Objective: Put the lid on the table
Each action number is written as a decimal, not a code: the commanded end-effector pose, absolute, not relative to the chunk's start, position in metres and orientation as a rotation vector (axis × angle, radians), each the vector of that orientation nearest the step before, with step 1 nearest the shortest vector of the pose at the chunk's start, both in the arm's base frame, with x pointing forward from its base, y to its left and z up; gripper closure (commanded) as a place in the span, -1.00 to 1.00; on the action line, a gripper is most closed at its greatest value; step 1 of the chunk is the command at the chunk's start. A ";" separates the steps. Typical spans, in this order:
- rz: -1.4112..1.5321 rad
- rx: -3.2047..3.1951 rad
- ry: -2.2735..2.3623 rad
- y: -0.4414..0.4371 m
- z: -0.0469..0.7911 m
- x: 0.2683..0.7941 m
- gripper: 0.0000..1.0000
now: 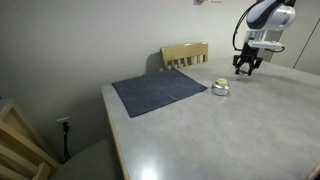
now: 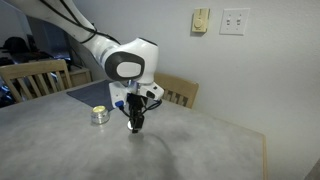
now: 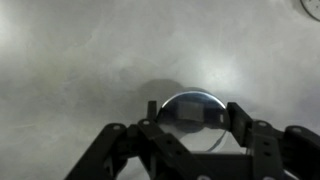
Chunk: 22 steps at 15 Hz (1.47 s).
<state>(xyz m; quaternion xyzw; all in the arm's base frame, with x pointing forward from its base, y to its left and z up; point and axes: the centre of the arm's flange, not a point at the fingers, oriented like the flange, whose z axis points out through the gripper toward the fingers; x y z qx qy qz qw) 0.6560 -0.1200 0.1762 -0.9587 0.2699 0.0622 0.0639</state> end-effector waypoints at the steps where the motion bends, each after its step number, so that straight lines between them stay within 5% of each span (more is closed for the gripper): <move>1: 0.233 -2.852 0.800 -0.128 0.171 0.670 0.12; 16: 0.430 -2.833 0.767 -0.130 0.138 0.694 0.12; 17: 0.427 -2.835 0.771 -0.129 0.138 0.694 -0.35; 18: 0.429 -2.840 0.763 -0.127 0.139 0.695 -0.61; 22: 0.409 -2.851 0.739 -0.117 0.145 0.696 -1.00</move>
